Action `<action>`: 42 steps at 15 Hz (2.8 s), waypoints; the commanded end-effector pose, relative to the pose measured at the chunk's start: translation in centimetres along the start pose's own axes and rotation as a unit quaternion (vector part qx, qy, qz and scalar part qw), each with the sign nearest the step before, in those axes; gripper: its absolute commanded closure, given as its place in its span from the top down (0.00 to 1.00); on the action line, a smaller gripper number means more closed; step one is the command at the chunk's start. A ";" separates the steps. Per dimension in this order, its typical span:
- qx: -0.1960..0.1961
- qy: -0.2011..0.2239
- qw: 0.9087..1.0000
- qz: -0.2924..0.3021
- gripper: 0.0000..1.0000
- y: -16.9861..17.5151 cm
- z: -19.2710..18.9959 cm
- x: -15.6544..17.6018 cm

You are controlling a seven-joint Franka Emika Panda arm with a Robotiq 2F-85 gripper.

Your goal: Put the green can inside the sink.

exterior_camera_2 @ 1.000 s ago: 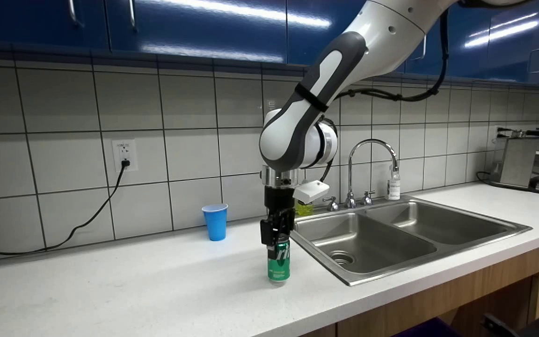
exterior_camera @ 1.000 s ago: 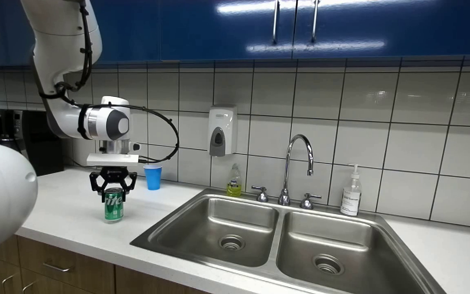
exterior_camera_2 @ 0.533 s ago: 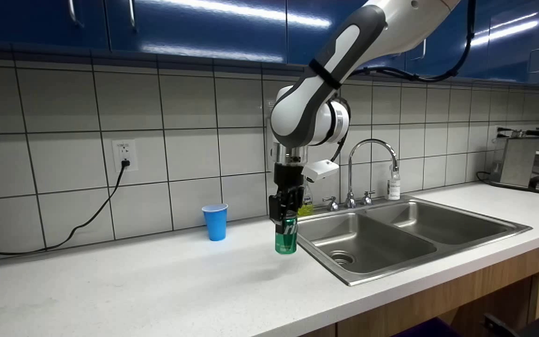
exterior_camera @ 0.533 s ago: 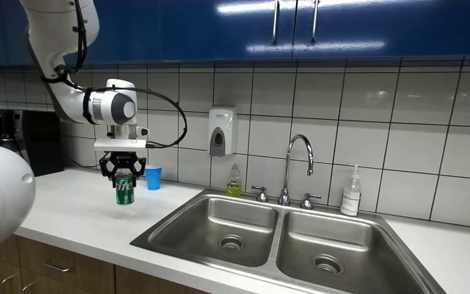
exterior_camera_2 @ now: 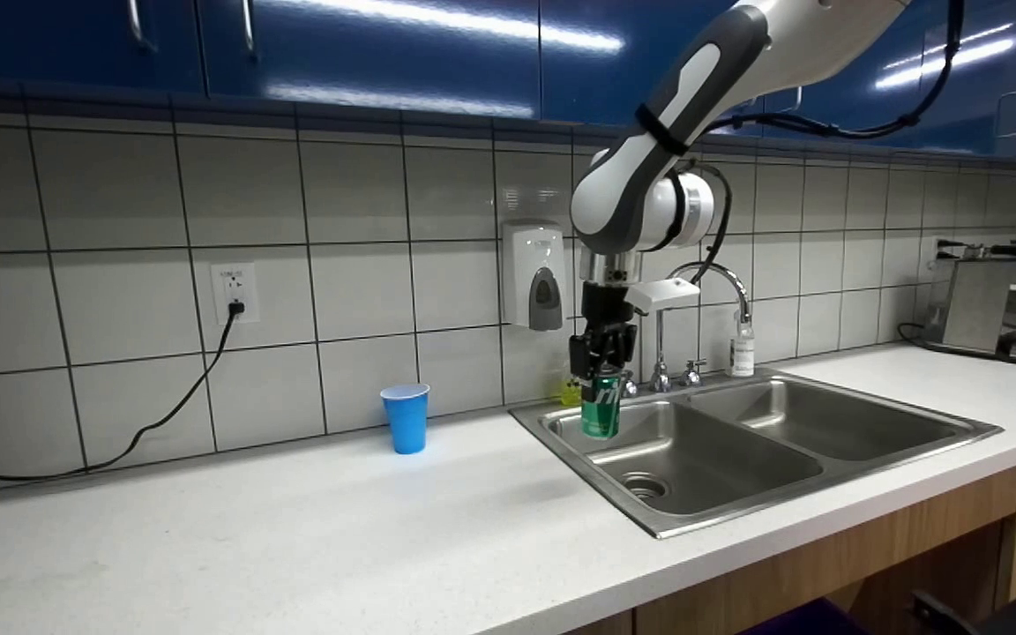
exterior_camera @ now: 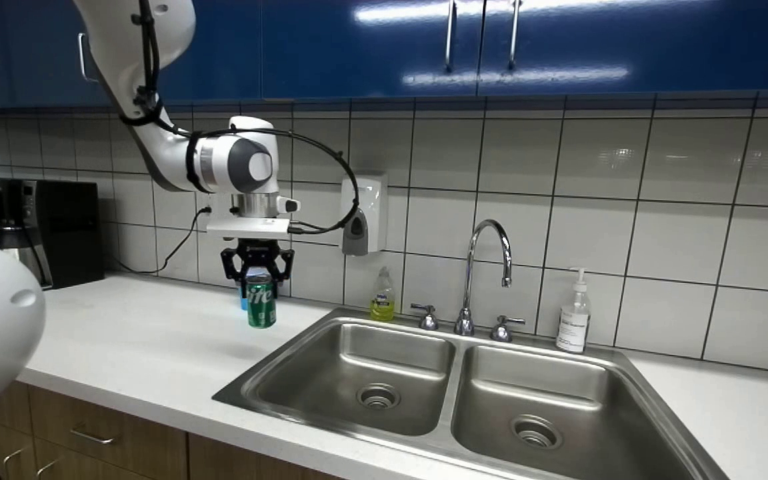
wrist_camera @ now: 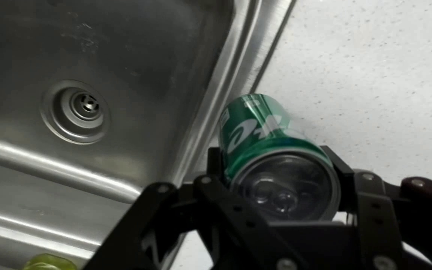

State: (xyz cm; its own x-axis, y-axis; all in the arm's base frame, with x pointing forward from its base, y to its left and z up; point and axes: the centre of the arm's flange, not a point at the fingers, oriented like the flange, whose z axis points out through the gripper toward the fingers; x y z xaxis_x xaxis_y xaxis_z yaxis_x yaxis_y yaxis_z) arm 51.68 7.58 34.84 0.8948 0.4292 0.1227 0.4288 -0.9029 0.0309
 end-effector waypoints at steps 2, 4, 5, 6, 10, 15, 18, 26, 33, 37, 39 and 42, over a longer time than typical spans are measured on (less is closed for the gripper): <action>-0.021 -0.007 0.997 0.070 0.38 6.9 -1.4 -3.3; -0.024 -0.008 0.995 0.099 0.38 9.8 -1.5 -4.6; -0.026 -0.009 0.993 0.114 0.38 11.4 -1.2 -5.1; -0.027 -0.011 0.992 0.125 0.38 12.5 -1.2 -5.6; -0.026 -0.019 0.986 0.164 0.38 16.8 -0.1 -6.9; -0.030 -0.032 0.981 0.187 0.38 20.7 3.7 -6.3; -0.032 -0.043 0.979 0.195 0.38 22.6 6.3 -5.7; -0.020 -0.072 0.973 0.218 0.38 27.5 14.4 -5.9; -0.011 -0.092 0.969 0.227 0.38 29.6 19.2 -6.0; -0.010 -0.096 0.968 0.230 0.38 30.4 20.6 -6.2; -0.010 -0.097 0.968 0.232 0.38 30.6 21.0 -6.2; -0.009 -0.099 0.967 0.234 0.38 30.9 21.5 -6.4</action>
State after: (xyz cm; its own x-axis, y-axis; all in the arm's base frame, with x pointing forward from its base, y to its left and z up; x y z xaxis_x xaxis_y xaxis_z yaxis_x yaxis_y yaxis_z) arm 60.83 -21.84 13.52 0.9976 -0.0198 -0.0664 -0.0160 -0.9983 0.0569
